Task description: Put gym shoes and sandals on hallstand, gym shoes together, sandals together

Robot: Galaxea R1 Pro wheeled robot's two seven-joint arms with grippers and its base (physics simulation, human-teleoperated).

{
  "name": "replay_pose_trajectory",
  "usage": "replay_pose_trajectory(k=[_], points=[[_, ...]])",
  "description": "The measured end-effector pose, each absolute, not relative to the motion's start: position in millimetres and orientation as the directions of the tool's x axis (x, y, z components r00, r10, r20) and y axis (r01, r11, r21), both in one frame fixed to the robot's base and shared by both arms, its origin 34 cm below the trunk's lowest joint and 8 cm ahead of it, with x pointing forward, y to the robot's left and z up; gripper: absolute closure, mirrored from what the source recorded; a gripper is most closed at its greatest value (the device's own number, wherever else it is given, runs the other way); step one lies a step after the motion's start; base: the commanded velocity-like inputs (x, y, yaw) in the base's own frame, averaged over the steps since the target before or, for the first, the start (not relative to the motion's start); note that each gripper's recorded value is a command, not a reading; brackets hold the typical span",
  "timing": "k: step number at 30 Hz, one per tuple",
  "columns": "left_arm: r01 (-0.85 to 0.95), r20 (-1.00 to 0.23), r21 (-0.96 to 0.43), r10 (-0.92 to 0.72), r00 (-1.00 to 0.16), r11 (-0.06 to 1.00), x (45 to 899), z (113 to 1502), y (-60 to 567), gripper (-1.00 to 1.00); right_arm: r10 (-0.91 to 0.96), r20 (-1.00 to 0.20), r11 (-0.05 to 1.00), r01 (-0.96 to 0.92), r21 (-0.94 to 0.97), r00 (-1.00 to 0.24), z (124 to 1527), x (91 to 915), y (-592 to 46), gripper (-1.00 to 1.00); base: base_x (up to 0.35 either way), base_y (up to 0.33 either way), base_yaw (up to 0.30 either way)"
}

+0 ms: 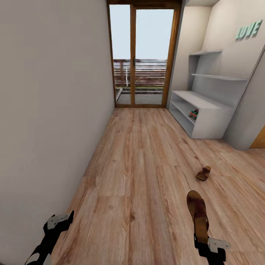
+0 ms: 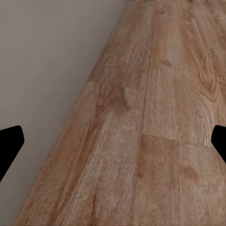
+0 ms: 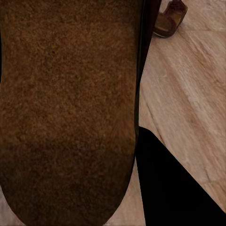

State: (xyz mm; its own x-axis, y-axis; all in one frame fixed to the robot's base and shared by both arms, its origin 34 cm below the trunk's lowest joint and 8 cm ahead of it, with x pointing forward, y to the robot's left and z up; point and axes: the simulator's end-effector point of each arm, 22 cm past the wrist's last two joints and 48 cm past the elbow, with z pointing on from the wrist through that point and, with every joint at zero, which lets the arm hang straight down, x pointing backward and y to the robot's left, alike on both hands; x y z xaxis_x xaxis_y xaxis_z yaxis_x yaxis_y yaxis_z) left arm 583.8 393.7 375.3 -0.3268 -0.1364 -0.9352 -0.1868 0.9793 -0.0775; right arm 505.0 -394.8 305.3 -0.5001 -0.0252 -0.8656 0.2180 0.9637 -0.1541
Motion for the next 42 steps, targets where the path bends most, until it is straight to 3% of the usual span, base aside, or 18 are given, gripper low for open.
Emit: replay_pose_trajectory(k=[42], points=[[-0.187, -0.935, -0.078, -0.136, -0.327, 0.979, 583.6, 375.2, 393.6, -1.00, -0.025, -0.866, 0.964, 0.218, -0.154, -0.500, 305.3, 505.0, -394.7, 1.00, 0.338, 0.000, 0.000]])
